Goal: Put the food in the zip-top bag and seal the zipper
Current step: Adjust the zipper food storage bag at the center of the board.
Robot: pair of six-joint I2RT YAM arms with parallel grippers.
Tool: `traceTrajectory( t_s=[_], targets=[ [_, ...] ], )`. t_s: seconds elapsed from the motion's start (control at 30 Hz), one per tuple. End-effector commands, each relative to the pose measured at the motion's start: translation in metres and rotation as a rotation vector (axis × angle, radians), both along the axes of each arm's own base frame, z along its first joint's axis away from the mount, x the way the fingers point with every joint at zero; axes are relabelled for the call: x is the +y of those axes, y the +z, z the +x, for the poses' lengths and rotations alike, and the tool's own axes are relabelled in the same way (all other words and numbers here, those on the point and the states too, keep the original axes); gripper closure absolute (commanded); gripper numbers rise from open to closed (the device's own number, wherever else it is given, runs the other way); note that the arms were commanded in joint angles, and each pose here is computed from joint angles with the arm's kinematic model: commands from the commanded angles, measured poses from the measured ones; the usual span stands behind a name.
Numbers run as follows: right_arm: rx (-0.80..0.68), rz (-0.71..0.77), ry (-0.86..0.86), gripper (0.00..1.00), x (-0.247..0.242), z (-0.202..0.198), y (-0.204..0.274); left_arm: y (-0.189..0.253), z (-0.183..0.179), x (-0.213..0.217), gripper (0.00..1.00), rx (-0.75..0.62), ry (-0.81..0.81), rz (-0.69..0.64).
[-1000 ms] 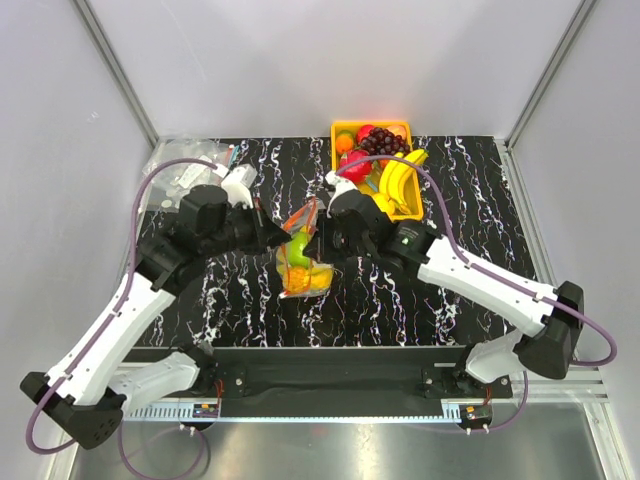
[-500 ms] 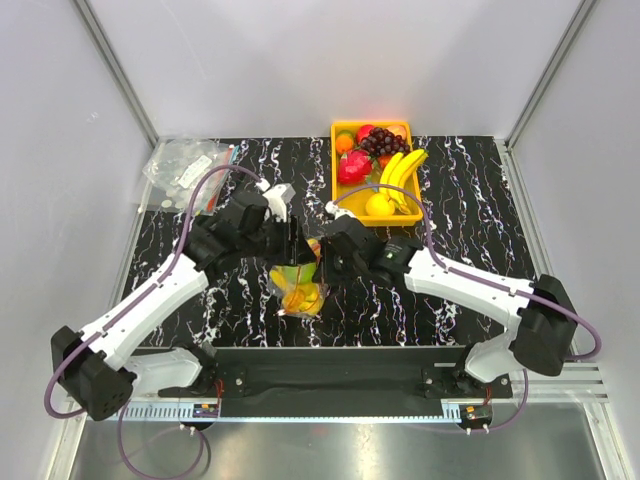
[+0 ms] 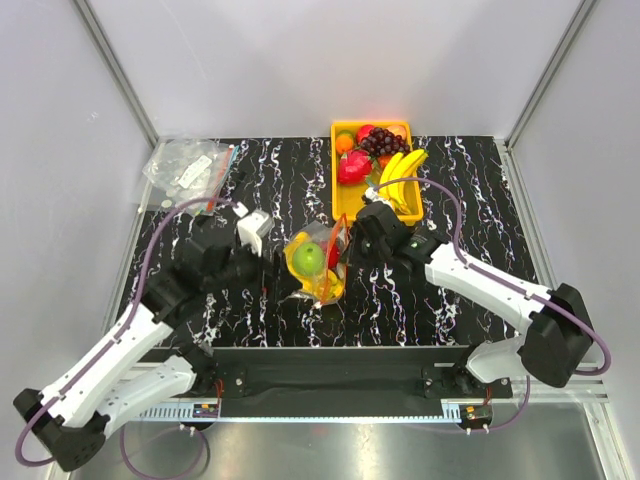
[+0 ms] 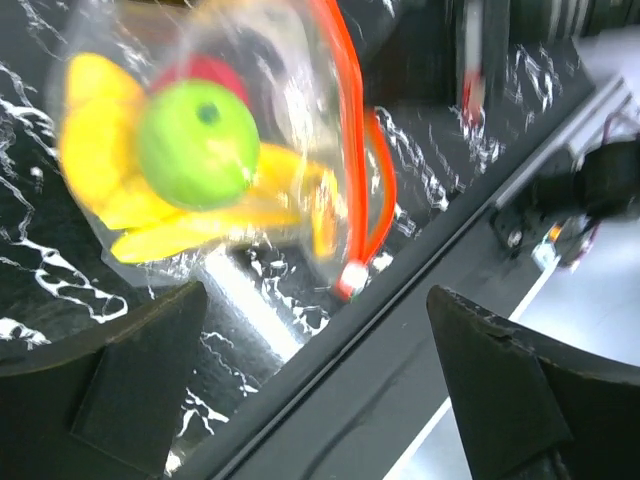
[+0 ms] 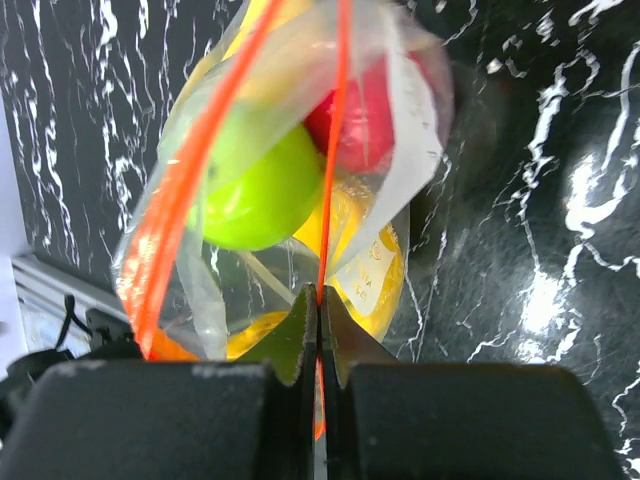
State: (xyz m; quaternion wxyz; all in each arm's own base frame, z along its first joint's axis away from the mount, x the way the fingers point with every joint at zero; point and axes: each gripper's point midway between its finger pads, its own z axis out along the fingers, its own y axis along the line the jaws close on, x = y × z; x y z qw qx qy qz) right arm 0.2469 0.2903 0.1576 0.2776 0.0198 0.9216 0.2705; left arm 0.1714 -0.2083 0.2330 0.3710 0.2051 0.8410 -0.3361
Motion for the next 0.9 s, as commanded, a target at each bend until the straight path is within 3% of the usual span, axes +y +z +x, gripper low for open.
traceTrajectory(
  t_s=[0.0, 0.1, 0.13, 0.17, 0.23, 0.5, 0.57, 0.7, 0.87],
  targets=[
    [-0.071, 0.082, -0.017, 1.0, 0.002, 0.012, 0.034, -0.007, -0.005, -0.013, 0.01, -0.143, -0.103, -0.063],
    [-0.07, 0.076, -0.029, 1.0, -0.004, 0.017, 0.032, -0.01, -0.003, -0.019, 0.02, -0.263, -0.099, -0.125],
    [-0.067, 0.081, -0.03, 1.0, -0.004, 0.018, 0.032, -0.011, -0.012, -0.027, 0.07, -0.291, -0.154, -0.149],
    [-0.067, 0.079, -0.032, 1.0, -0.006, 0.02, 0.031, -0.004, -0.012, -0.032, 0.07, -0.371, -0.191, -0.176],
    [-0.064, 0.083, -0.036, 1.0, -0.007, 0.022, 0.03, -0.005, -0.023, -0.037, 0.04, -0.407, -0.236, -0.199],
    [-0.042, 0.128, -0.022, 1.0, -0.006, 0.02, 0.041, -0.045, -0.014, -0.042, 0.02, -0.534, -0.156, -0.107],
    [-0.042, 0.146, -0.026, 1.0, -0.006, 0.018, 0.048, -0.04, -0.019, -0.052, 0.08, -0.594, -0.178, -0.165],
    [-0.054, 0.179, -0.026, 1.0, -0.006, 0.016, 0.064, -0.075, -0.01, -0.051, 0.17, -0.654, -0.137, -0.056],
    [-0.056, 0.21, -0.009, 1.0, -0.003, 0.011, 0.074, -0.079, -0.012, -0.055, 0.31, -0.784, -0.131, -0.055]
  ],
)
